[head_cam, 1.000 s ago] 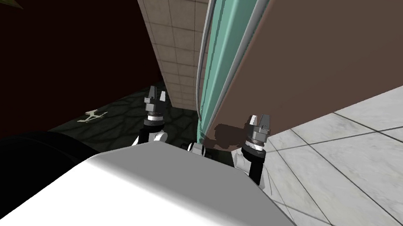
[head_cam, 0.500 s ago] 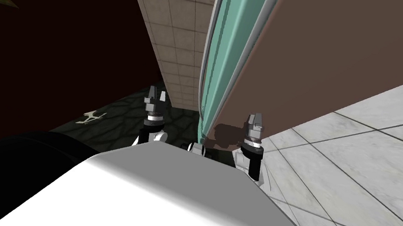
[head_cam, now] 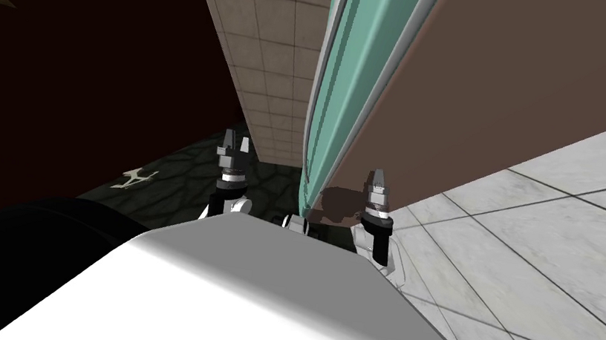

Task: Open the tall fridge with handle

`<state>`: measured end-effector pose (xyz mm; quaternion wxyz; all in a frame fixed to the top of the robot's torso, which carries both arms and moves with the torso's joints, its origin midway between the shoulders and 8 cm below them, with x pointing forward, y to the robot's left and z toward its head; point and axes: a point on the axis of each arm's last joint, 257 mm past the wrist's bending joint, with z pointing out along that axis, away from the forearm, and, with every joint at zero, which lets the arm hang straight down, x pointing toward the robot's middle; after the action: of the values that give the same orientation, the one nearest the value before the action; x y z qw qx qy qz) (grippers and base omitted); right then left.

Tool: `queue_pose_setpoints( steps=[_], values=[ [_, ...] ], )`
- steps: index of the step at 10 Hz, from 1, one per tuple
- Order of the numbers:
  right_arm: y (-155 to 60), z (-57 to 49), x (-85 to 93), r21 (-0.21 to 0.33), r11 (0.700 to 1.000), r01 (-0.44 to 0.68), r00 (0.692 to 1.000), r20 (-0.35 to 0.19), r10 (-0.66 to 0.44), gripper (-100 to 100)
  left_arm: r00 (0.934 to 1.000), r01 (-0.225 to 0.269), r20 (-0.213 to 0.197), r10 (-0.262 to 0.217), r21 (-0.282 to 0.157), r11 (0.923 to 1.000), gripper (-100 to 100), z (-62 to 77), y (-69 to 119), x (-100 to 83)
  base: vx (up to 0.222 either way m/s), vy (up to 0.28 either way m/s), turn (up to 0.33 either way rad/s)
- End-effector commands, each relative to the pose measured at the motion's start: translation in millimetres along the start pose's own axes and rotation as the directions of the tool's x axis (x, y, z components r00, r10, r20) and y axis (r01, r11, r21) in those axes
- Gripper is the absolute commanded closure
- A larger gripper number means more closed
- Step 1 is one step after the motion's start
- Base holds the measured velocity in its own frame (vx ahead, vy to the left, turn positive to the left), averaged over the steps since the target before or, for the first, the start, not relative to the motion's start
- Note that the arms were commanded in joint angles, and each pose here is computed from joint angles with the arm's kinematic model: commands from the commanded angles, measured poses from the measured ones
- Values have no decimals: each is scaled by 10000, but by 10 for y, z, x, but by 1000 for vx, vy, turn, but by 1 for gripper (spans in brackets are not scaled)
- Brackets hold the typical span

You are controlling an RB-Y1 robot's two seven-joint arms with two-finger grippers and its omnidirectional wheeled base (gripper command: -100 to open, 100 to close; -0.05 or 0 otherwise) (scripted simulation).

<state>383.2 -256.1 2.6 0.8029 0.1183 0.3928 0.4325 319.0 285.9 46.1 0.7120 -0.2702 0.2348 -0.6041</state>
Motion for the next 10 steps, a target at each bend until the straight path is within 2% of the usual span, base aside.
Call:
queue_pose_setpoints(
  steps=[1,4,5,7,8,10],
  values=[
    [-81,22,62,26,9960,895,9958,-177,-894,-100,10000,0,0,0,0,10000,0,0,0,0,-2,69,-19],
    [-150,43,115,26,9846,1751,9840,-331,-1749,-100,10000,0,0,0,0,10000,0,0,0,0,-2,39,-20],
    [-221,65,167,30,9765,2154,9754,-483,-2150,-100,10000,0,0,0,0,10000,0,0,0,0,3,68,-50],
    [-221,65,167,9,9664,2571,9653,-484,-2568,-100,10000,0,0,0,0,10000,0,0,0,0,-12,51,-13],
    [-295,87,218,-3,9525,3046,9505,-635,-3040,-100,10000,0,0,0,0,10000,0,0,0,0,-12,50,-32],
    [-295,87,218,-24,9416,3367,9396,-635,-3362,-100,10000,0,0,0,0,10000,0,0,0,0,-5,38,-14]
  ],
)
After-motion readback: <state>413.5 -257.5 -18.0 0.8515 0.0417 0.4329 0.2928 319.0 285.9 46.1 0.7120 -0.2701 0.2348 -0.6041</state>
